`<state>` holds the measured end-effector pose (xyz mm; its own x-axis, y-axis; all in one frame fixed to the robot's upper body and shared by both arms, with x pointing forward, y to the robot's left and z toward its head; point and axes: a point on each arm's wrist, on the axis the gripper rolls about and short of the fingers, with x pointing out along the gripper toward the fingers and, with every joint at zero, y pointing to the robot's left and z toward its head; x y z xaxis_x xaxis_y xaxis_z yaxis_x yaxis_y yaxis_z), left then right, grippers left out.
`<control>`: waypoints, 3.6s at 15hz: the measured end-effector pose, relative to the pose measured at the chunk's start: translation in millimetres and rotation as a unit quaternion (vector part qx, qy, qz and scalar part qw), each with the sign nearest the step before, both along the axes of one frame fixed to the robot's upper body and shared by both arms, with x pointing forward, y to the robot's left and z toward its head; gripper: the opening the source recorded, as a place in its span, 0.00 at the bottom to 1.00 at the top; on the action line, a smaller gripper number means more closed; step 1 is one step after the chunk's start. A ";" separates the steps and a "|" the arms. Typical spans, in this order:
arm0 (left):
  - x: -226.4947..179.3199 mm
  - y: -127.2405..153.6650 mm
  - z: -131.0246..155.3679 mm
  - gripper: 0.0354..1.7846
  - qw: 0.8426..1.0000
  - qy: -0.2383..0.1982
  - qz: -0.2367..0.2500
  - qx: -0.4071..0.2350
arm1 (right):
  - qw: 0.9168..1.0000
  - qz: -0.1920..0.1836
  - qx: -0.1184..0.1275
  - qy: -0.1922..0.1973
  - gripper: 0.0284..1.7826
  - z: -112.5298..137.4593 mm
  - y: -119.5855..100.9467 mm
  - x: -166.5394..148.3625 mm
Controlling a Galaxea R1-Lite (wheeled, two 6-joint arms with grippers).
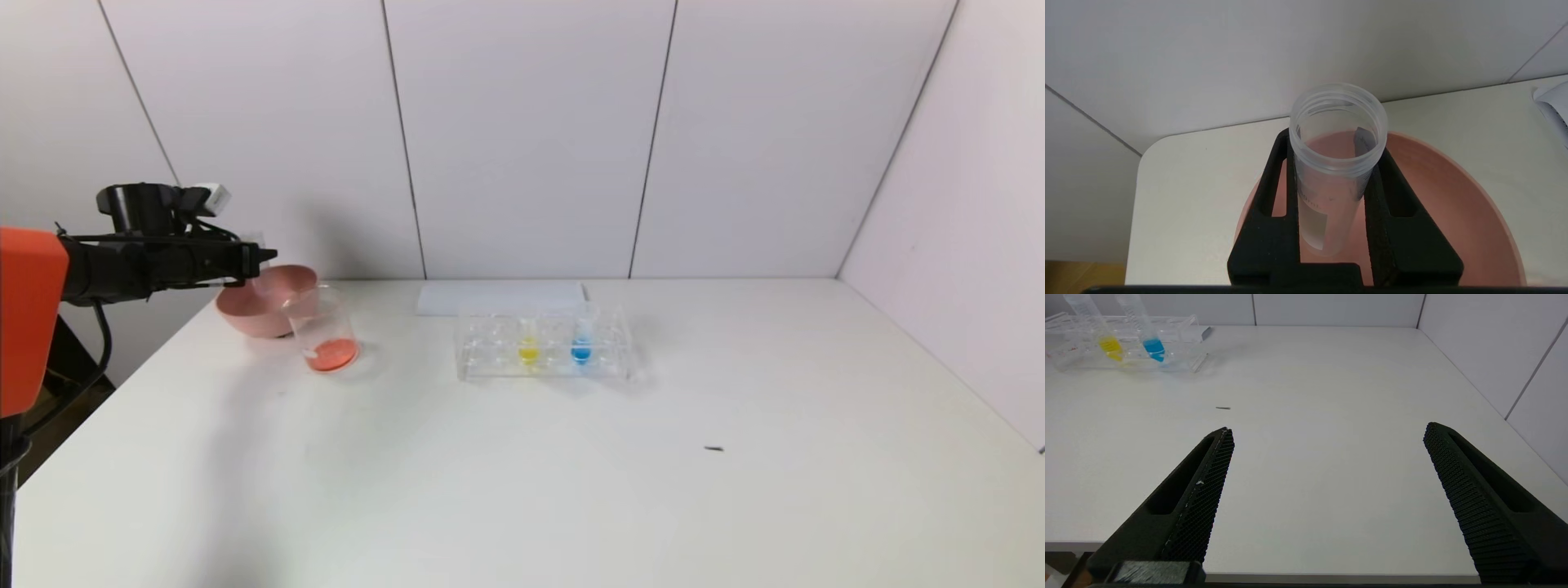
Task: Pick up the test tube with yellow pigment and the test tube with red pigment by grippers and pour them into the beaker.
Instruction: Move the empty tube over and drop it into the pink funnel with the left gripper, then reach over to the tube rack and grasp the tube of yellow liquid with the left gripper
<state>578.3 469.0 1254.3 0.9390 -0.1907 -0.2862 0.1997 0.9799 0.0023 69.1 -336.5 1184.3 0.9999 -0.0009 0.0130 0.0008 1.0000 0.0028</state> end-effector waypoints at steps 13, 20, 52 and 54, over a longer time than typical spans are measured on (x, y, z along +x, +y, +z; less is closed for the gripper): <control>-2.7 1.0 4.8 0.98 1.000 -0.005 0.002 0.001 | 1.000 0.000 0.000 0.000 0.95 0.0 0.0 0.0; -26.2 -5.2 36.1 0.99 1.000 -0.024 0.004 0.002 | 1.000 0.000 0.000 0.000 0.95 0.0 0.0 0.0; -186.5 -139.0 115.9 0.99 0.994 -0.034 -0.101 -0.015 | 1.000 0.000 0.000 0.000 0.95 0.0 0.0 0.0; -197.0 -147.2 117.3 0.99 0.994 -0.034 -0.104 -0.018 | 1.000 0.000 0.000 0.000 0.95 0.0 0.0 0.0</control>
